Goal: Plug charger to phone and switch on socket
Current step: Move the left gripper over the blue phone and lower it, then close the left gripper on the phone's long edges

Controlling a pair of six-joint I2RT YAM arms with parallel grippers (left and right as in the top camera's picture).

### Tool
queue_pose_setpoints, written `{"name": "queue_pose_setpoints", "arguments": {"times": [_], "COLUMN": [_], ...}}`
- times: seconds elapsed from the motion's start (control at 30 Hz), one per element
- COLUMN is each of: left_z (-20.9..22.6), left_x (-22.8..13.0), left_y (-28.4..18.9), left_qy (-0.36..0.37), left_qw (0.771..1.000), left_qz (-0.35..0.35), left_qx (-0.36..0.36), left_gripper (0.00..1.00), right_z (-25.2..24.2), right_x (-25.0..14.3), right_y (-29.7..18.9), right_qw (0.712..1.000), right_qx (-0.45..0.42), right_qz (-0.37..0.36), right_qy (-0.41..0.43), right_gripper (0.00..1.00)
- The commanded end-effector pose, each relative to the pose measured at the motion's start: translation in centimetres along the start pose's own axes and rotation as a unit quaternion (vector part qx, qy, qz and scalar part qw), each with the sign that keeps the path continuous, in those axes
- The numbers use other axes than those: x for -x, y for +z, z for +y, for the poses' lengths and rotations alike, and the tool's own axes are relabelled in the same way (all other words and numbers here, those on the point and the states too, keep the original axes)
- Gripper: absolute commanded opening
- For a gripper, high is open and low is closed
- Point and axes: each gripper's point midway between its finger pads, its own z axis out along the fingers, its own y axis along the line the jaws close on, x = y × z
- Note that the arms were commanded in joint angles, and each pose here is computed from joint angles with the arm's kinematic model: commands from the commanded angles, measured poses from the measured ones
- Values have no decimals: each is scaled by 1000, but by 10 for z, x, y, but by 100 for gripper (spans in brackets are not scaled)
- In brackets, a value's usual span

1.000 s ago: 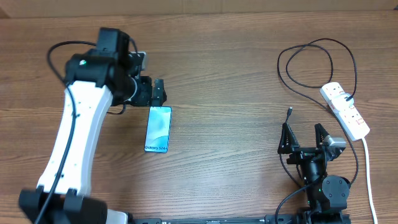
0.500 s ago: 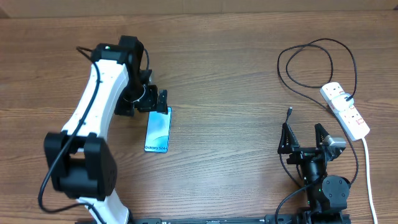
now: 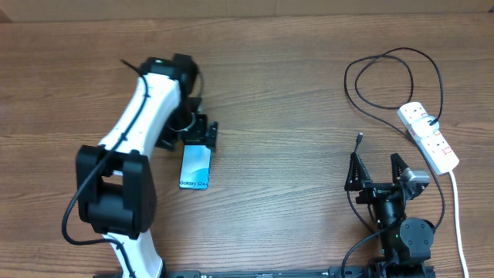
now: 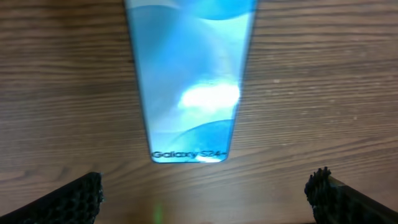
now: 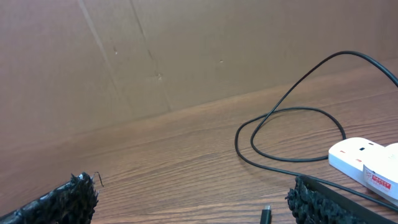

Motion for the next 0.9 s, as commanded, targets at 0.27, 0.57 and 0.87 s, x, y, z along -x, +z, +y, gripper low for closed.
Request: {"name": "queue_pose_setpoints", "arguments": {"times": [0.27,0.57,0.87], "left_z": [-32,-11,4], "left_x": [-23,-68,-81], "left_y": [-71,-94,-76], "left_qy": [5,-15,-50], "left_qw": [986,973,951], "left_qz": [-150,-222,-306], "left_qx": [67,60,16], "left_gripper": [100,100,99], "right_z": [-3,-3,-3], "right_x": [-1,-1,-1], "right_y": [0,0,0], "right_qw": [1000,1000,1000], "right_qx": [-6,-6,-6], "right_qz": [-4,-4,-4], "right_qy": [0,0,0], "right_gripper": [100,100,100]}}
